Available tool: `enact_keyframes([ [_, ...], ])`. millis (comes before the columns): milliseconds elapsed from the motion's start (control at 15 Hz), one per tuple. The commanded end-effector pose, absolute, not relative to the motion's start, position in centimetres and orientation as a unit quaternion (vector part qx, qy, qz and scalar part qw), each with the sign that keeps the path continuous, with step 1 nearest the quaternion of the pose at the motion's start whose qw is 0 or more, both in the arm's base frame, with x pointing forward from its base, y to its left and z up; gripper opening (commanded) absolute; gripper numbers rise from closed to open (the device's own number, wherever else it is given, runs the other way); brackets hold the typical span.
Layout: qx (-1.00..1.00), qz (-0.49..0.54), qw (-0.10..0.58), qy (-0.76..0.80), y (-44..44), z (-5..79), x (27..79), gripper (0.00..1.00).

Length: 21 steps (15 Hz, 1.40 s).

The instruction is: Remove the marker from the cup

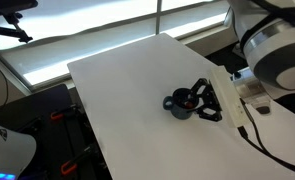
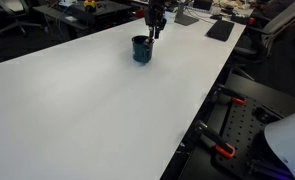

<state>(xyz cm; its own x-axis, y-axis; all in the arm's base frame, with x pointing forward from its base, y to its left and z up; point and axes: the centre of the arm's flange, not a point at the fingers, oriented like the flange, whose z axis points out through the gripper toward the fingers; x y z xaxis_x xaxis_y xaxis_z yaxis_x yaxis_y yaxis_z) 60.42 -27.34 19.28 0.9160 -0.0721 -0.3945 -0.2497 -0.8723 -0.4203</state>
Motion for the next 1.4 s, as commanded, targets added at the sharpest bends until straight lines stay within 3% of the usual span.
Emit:
enact_keyframes([
  [0,-0.952,0.184,0.232,0.072,-27.2,19.6,60.3,0.04],
  [67,-0.952,0.184,0.232,0.072,-27.2,19.6,60.3,0.0],
  [400,-0.953,0.185,0.231,0.07,-27.1,19.5,60.2,0.0],
  [533,-0.953,0.183,0.23,0.07,-27.1,19.7,60.2,0.28],
  [1133,-0.958,0.179,0.212,0.073,-28.1,19.9,61.1,0.97],
  [1333,-0.96,0.175,0.206,0.074,-28.4,20.3,61.6,1.0],
])
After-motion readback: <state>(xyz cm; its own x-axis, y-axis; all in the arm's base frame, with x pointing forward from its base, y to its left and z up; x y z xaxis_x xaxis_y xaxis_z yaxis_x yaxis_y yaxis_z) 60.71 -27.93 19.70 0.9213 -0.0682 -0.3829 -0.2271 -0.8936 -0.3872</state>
